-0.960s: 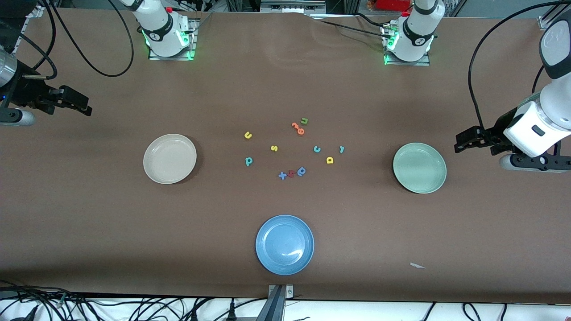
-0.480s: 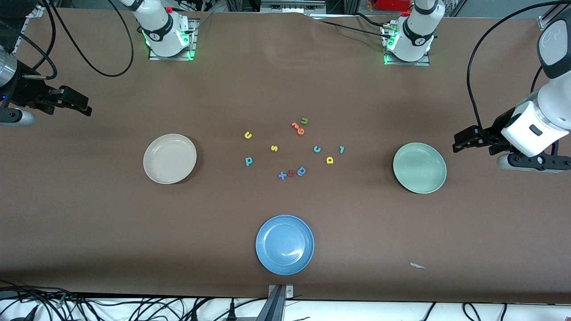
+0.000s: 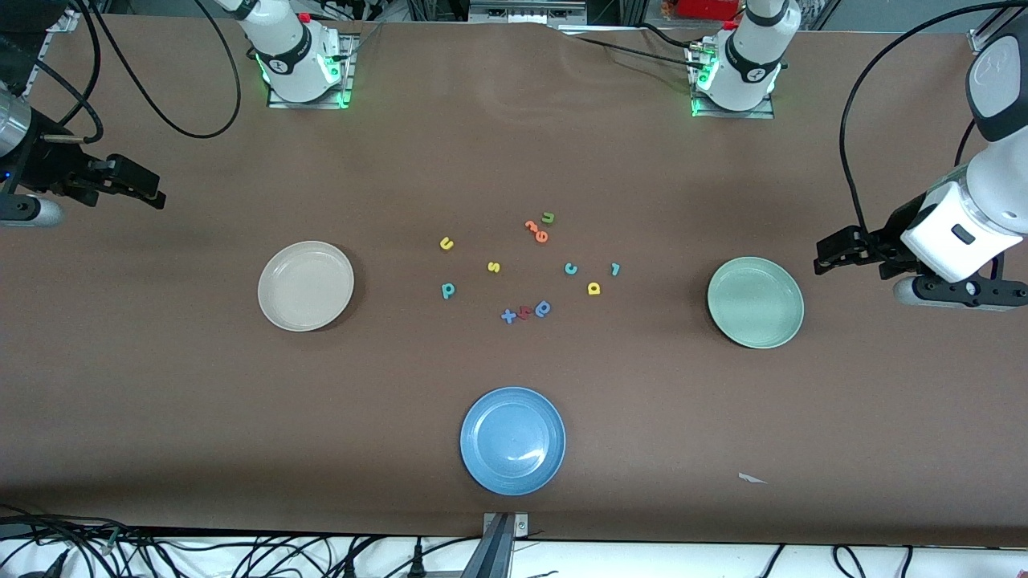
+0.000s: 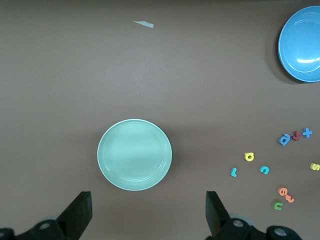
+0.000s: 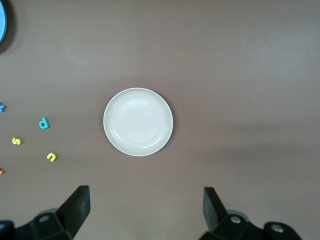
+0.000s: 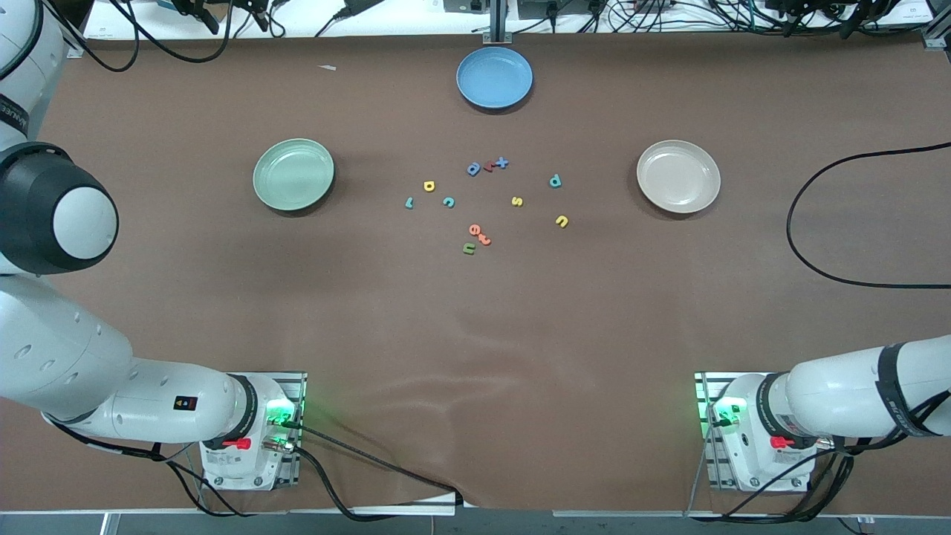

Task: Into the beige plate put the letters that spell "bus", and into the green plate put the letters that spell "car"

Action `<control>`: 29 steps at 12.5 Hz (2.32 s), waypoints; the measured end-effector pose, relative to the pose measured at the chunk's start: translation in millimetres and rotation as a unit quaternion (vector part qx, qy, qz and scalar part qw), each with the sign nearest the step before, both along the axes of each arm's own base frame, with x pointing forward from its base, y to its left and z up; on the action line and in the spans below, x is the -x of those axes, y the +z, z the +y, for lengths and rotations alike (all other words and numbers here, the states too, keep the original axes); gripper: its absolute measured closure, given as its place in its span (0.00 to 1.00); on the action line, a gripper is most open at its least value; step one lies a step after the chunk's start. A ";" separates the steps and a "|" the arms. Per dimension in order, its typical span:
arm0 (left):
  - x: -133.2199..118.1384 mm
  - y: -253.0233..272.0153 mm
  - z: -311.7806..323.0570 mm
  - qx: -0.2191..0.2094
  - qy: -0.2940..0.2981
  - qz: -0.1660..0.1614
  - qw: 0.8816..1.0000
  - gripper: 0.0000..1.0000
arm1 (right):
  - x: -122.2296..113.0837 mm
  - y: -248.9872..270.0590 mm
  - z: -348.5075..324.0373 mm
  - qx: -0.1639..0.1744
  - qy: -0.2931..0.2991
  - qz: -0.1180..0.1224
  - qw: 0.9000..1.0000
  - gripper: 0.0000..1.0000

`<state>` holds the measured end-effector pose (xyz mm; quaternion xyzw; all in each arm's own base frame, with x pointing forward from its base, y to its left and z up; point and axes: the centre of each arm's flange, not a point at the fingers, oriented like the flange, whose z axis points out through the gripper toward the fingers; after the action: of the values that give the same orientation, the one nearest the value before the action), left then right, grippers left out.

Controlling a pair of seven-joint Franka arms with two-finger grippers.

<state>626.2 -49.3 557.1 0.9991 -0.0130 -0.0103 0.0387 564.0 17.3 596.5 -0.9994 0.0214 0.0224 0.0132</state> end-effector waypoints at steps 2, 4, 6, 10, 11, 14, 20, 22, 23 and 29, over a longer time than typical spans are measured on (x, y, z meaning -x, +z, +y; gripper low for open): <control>-0.1 0.0 0.9 0.000 0.001 0.000 1.000 0.00 | 0.0 0.0 0.1 0.000 0.000 0.000 1.000 0.00; -0.1 0.1 2.0 0.000 0.002 0.000 1.000 0.00 | 0.0 0.0 0.3 0.000 0.000 0.000 1.000 0.00; -0.1 0.5 3.1 0.000 0.003 -0.001 1.000 0.00 | 0.0 0.0 0.9 0.000 0.001 0.000 1.000 0.00; -0.4 2.7 3.3 0.000 0.003 -0.003 1.000 0.00 | 0.1 0.0 1.3 0.000 0.001 0.000 1.000 0.00; -0.4 2.7 3.3 0.000 0.003 -0.003 1.000 0.00 | 0.1 0.0 1.3 0.000 0.001 0.000 1.000 0.00; -0.4 2.9 2.6 0.000 0.002 -0.003 1.000 0.00 | 0.1 0.0 1.3 0.000 0.001 0.000 1.000 0.00; -0.8 2.9 8.4 -0.001 0.007 -0.003 1.000 0.00 | 0.1 0.0 1.5 0.000 0.001 0.000 1.000 0.00; -0.5 2.9 3.3 0.000 0.003 -0.003 1.000 0.00 | 0.1 0.0 1.5 0.000 0.001 0.000 1.000 0.00; -0.4 3.0 2.0 0.000 0.002 -0.003 1.000 0.00 | 0.1 0.0 1.5 0.000 0.001 0.000 1.000 0.00; -3.1 -5.8 16.7 -0.002 0.014 0.006 1.000 0.00 | 0.1 0.0 1.7 0.000 0.001 0.000 1.000 0.00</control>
<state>629.3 -32.6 551.3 0.9992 0.0010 -0.0157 0.0373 563.9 19.0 596.6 -0.9995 0.0199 0.0226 0.0131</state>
